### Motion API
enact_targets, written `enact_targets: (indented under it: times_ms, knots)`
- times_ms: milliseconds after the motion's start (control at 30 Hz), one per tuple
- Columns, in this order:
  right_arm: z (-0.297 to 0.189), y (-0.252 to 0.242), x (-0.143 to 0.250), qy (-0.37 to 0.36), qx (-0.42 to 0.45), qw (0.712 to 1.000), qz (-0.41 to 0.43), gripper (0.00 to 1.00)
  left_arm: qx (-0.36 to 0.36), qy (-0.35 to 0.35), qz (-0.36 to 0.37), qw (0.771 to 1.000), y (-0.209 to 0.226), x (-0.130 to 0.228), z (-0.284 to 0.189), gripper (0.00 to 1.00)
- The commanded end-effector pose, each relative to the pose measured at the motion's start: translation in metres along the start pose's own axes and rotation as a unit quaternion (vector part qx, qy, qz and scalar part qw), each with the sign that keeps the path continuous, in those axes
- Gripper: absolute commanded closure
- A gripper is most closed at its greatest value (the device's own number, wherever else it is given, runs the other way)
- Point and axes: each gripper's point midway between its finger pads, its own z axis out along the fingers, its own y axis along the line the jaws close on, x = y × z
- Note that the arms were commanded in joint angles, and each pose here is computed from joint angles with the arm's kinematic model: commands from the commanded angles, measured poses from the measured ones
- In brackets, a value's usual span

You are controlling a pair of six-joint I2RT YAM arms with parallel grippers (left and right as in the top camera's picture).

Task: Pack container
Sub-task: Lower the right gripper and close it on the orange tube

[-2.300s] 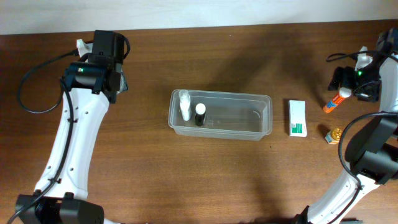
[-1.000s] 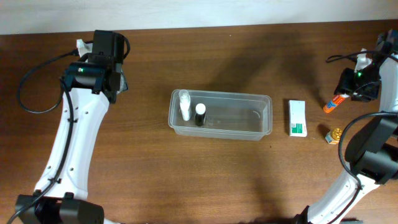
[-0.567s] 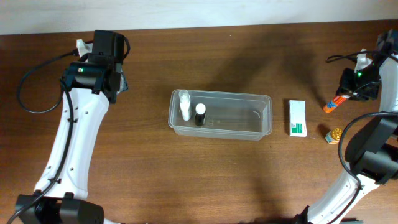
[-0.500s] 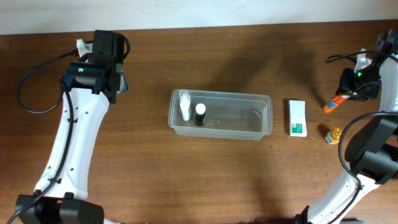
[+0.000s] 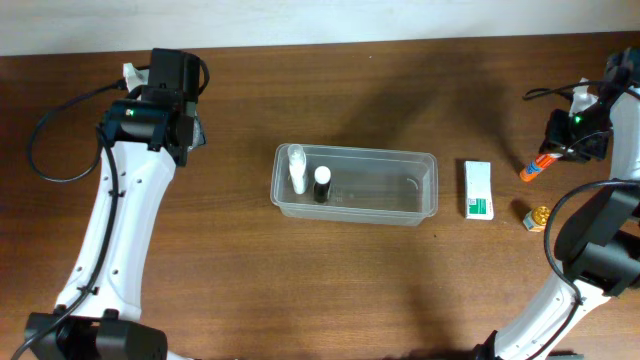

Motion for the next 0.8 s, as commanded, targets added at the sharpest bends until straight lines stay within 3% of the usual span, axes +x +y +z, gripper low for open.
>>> enact_targets:
  times_ms: [0,100,267,767]
  knots:
    - [-0.0009,-0.0005,-0.0016,-0.001,-0.004,1.000,0.006,0.69,-0.004,-0.017,-0.012,1.000,0.0095,-0.0080,-0.0103,0.01]
    - [-0.0009,-0.0004,-0.0006,0.001,-0.004,1.000,0.006,0.68,-0.004,-0.017,-0.012,1.000,0.0095,-0.0080,-0.0103,0.01]
    - [-0.0009,-0.0003,0.0003,0.003,-0.005,1.000,0.007,0.57,-0.004,-0.017,-0.012,1.000,0.0095,-0.0080,-0.0103,0.01]
    - [-0.0010,-0.0001,0.0024,0.007,-0.005,1.000,0.011,0.53,-0.004,-0.017,-0.012,1.000,0.0095,-0.0080,-0.0103,0.01]
